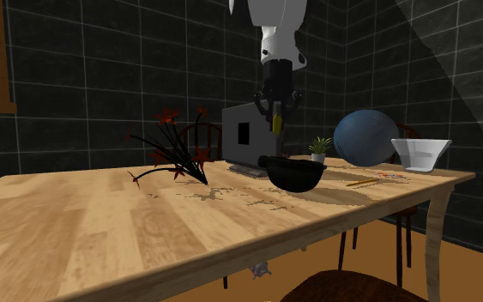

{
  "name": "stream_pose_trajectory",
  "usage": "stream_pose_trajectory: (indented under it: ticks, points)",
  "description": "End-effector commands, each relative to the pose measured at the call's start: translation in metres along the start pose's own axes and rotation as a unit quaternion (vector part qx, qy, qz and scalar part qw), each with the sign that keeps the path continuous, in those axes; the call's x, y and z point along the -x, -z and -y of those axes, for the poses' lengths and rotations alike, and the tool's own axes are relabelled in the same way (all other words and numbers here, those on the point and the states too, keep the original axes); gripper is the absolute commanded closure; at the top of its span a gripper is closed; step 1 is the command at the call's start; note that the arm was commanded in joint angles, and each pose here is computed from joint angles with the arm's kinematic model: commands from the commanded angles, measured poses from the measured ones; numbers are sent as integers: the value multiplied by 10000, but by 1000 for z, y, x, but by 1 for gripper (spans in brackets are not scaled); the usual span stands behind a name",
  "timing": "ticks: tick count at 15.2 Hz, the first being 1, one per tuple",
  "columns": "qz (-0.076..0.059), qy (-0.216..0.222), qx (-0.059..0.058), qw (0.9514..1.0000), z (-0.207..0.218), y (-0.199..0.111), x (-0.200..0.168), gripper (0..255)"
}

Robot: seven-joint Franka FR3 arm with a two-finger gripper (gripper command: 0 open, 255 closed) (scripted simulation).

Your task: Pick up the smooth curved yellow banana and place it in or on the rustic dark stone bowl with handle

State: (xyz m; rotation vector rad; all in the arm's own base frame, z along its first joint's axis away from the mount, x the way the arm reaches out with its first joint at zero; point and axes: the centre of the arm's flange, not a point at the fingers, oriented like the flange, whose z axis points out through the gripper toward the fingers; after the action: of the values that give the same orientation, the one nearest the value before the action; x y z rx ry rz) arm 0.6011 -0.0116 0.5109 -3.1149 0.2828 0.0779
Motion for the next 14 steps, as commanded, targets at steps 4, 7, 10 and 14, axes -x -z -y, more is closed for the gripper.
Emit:
stream_pose_trajectory:
  ticks: [4,7,10,14]
  points:
    - [-1,3,1,10000,-45,3,-55,255]
    - [-1,3,1,10000,-45,-13,-56,255]
    - [-1,3,1,10000,-45,-28,-57,255]
    - [-1,3,1,10000,-46,-50,-58,255]
